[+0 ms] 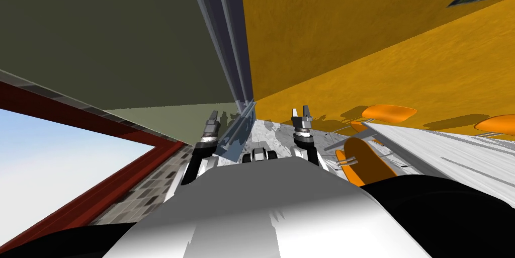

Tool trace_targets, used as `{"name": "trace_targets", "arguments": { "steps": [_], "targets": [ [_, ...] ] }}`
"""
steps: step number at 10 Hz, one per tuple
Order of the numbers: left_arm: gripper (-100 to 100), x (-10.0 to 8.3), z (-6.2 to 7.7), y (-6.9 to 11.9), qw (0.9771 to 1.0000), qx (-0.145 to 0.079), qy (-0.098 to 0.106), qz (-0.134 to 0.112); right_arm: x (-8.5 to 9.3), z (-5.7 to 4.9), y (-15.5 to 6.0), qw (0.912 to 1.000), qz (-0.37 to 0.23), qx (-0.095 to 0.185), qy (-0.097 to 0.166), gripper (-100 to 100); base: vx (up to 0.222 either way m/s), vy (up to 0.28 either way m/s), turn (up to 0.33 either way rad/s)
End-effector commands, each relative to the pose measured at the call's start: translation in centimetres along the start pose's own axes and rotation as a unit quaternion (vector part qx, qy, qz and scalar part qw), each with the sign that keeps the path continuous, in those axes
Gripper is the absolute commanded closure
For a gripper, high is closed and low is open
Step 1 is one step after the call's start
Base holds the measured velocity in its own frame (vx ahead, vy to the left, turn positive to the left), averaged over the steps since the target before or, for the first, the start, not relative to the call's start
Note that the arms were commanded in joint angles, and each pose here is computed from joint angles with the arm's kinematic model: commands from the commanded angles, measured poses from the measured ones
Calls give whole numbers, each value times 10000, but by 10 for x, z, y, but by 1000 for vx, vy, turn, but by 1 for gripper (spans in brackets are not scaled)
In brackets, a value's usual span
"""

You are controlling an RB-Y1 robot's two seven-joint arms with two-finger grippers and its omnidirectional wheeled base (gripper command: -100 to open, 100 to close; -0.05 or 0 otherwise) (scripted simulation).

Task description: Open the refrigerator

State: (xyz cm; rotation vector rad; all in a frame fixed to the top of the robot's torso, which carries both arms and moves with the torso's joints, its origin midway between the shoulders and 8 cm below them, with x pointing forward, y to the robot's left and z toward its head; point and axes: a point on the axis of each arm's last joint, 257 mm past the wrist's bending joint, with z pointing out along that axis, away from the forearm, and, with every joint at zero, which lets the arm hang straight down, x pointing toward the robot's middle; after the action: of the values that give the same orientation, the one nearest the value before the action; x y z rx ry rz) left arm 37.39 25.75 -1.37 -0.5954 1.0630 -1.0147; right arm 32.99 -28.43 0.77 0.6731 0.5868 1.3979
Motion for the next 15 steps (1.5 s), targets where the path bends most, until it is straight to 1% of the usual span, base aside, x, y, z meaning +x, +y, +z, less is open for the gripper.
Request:
{"name": "trace_targets", "arguments": {
  "steps": [1,5,7,9,11,12,13,15],
  "targets": [
    [-100,0,0,7,9997,-196,92,147,0,0,0,10000,0,0,0,0,74,-15,-37],
    [-100,0,0,18,9980,-455,236,372,0,0,0,10000,0,0,0,0,75,-21,-34],
    [-100,1,-1,25,9964,-591,333,512,0,0,0,10000,0,0,0,0,74,-26,-35],
    [-100,2,-2,32,9939,-741,449,678,0,0,0,10000,0,0,0,0,81,-15,-30],
    [-100,2,-4,42,9904,-912,571,862,0,0,0,10000,0,0,0,0,92,-20,-45],
    [-100,2,-5,47,9883,-1007,630,960,0,0,0,10000,0,0,0,0,95,-40,-41],
    [-100,1,-6,53,9858,-1106,687,1060,0,0,0,10000,0,0,0,0,97,-25,-41],
    [-100,-1,-9,64,9801,-1310,794,1265,0,0,0,10000,0,0,0,0,116,-15,-52]
  ]
}}
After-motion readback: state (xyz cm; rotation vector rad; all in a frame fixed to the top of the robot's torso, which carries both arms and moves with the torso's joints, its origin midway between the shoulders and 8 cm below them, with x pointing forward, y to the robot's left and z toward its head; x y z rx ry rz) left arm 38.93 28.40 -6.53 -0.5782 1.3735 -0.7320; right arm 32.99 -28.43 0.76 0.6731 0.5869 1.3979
